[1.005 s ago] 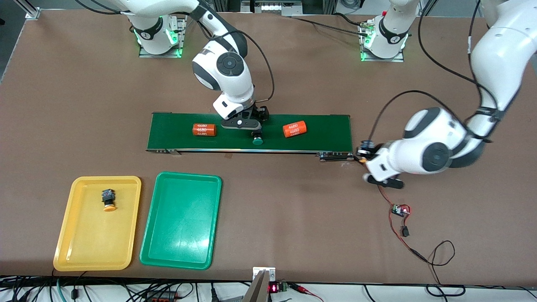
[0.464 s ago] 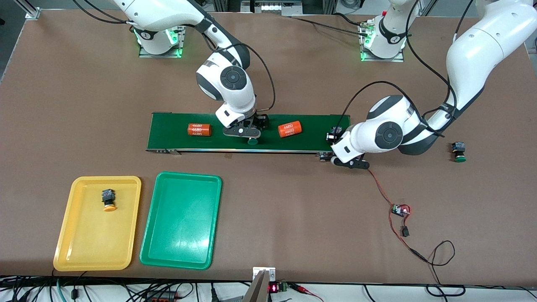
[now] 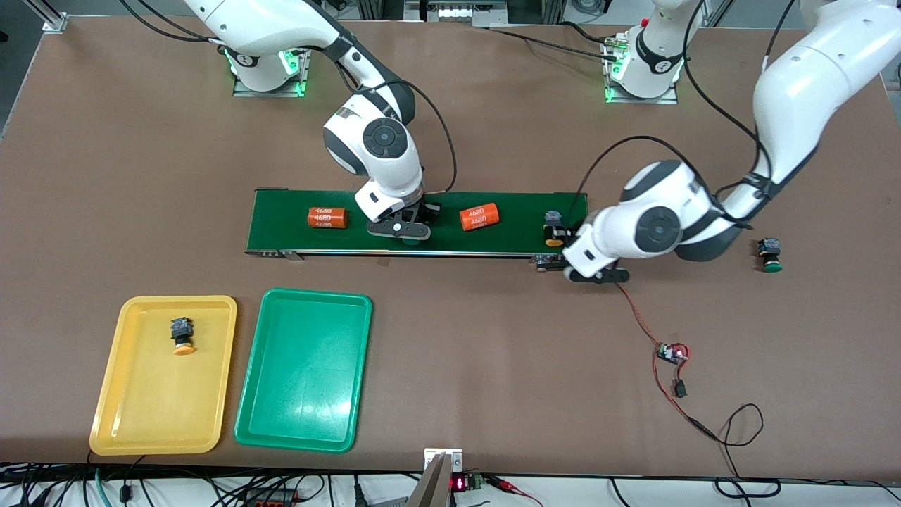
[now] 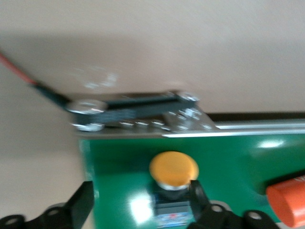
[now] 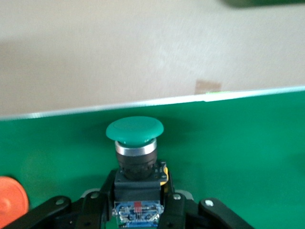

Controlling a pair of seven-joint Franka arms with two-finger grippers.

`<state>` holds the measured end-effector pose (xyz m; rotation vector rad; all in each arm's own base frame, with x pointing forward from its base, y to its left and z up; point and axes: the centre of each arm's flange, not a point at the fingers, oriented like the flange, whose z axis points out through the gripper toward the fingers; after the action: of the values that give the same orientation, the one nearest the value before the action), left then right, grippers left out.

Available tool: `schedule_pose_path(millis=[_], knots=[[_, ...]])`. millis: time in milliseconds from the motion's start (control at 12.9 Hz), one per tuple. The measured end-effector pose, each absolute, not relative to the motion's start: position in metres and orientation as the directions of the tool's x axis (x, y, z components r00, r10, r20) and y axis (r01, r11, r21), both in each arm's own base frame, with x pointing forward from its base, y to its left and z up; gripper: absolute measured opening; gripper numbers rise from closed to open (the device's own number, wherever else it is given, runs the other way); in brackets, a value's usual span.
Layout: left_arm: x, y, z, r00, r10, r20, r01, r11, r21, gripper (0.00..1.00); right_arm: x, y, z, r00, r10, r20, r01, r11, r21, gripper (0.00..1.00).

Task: Sort buttons by color to trays
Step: 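Place the yellow button on the belt while the right gripper lifts the green button, then drop the green button in the green tray while the left gripper grasps a green button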

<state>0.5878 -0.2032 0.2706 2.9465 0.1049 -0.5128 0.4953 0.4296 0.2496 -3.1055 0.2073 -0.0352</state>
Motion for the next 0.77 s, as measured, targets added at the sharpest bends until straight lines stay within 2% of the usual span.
schedule_pose_path(millis=[309,541,773], knots=[[0.643,-0.078,0.323,0.934,0.049,-0.355,0.088,-0.992,0.095,1.00,0.566,0.390,0.319,0.991,-0.127,0.039,-0.128,-0.991,0.026,0.41],[0.645,0.003,0.316,0.913,0.110,-0.392,0.097,-0.994,-0.054,1.00,0.616,0.336,0.352,0.994,-0.077,0.084,-0.080,-0.996,0.039,0.41],[0.633,0.080,0.286,0.886,0.114,-0.449,0.088,-0.993,-0.078,1.00,0.659,0.272,0.337,0.989,-0.012,0.146,-0.019,-0.999,0.048,0.41]])
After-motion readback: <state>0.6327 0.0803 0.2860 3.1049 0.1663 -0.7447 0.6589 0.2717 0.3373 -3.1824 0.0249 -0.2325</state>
